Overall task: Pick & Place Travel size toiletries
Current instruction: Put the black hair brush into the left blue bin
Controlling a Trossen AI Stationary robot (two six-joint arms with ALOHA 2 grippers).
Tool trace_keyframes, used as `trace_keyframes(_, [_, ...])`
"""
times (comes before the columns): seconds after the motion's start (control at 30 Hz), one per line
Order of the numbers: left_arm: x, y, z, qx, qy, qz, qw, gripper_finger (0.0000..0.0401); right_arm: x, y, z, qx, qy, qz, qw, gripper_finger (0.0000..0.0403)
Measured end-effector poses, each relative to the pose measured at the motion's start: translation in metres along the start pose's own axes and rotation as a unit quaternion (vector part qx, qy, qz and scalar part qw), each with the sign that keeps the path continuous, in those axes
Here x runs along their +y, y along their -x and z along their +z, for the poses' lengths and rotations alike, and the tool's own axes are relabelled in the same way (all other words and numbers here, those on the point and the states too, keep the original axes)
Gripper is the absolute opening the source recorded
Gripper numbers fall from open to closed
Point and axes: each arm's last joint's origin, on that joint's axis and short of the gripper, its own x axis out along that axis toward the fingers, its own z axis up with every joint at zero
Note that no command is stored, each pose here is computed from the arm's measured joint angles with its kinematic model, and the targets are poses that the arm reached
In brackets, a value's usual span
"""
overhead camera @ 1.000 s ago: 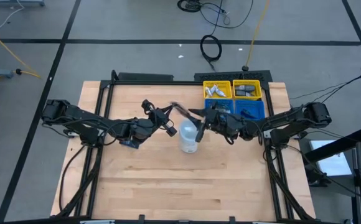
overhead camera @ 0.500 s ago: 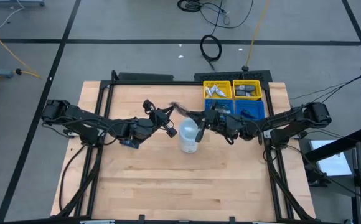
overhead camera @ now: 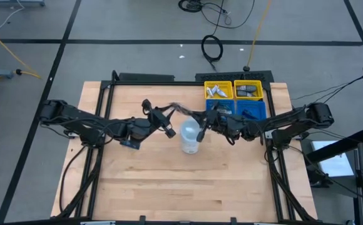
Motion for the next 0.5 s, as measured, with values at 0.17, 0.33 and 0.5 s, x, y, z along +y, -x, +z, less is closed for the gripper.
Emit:
trace_keyframes(0.17, [0.003,0.007,0.002,0.006,-0.011,-0.005,1.0,0.0141,-0.005,0.005,0.006,0.008,0.009,-0.003,1.0,0.0])
trace_keyframes(0.33, [0.006,0.014,0.003,0.018,-0.027,-0.01,0.999,0.0172,-0.016,0.011,0.012,0.03,0.022,-0.026,0.999,0.0])
trace_keyframes(0.5, [0.008,0.024,-0.002,0.047,-0.06,-0.008,0.997,0.0181,-0.029,0.02,0.011,0.086,0.054,-0.056,0.993,0.0])
